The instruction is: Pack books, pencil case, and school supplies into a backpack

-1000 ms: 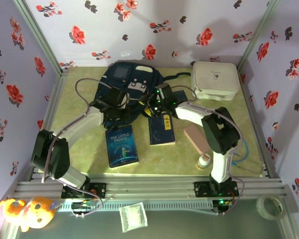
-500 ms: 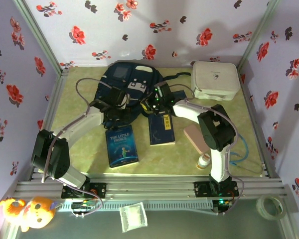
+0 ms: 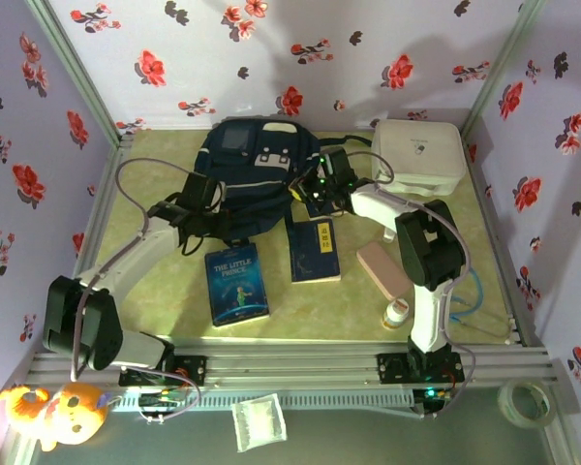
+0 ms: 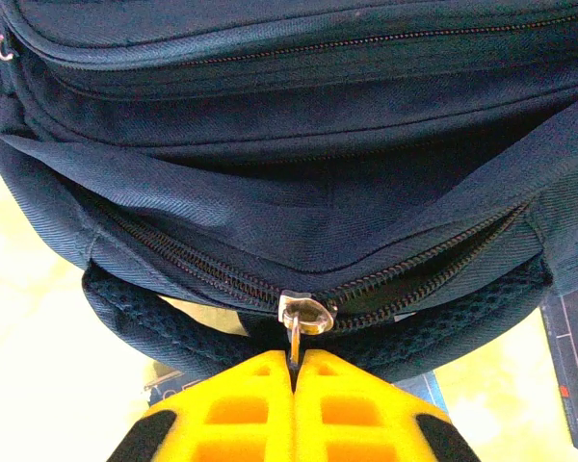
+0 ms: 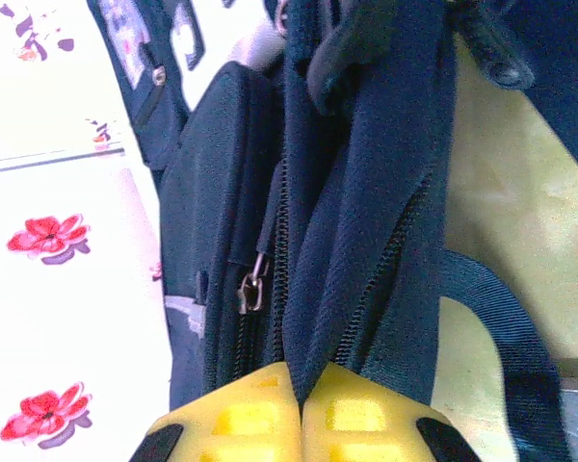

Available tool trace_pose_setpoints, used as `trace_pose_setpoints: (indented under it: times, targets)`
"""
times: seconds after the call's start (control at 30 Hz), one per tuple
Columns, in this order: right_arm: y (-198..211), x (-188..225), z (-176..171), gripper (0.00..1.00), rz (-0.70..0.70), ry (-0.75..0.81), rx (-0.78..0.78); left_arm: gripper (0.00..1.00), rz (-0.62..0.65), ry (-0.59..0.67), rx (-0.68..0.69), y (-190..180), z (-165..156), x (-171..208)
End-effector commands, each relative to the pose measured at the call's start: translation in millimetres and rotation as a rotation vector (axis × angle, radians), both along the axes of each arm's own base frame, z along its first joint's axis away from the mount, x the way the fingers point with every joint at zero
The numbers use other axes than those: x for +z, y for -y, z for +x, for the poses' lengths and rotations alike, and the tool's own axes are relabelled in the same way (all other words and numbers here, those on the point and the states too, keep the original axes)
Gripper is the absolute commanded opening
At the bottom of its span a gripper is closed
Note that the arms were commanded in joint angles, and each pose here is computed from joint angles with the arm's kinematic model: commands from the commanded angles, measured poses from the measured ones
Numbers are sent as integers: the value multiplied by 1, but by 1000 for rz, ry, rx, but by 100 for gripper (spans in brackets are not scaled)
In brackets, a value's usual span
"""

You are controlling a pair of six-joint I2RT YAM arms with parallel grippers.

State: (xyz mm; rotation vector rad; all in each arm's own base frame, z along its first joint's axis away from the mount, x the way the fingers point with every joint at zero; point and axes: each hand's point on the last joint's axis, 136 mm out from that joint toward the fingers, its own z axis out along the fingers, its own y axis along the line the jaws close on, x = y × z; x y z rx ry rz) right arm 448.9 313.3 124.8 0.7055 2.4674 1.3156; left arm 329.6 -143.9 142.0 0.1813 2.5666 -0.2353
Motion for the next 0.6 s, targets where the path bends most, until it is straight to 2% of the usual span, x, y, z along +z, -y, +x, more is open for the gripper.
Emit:
trace_pose_setpoints:
  times: [0.0,0.27,0.47,0.53,0.57]
  targets:
    - [10,23,36,0,4,110,-44,0,29,32,41,-17,-2,17]
    - [-35,17,31,0,35,100,49,0,-27,93,35,-14,-22,50]
    - [-49,22,47,0,59,134,74,0,-121,82,-84,26,-37,49]
    - [-42,21,56,4,28,141,69,0,-149,85,-101,40,-31,47]
    - [-37,21,58,9,17,141,65,0,-154,83,-107,46,-28,46]
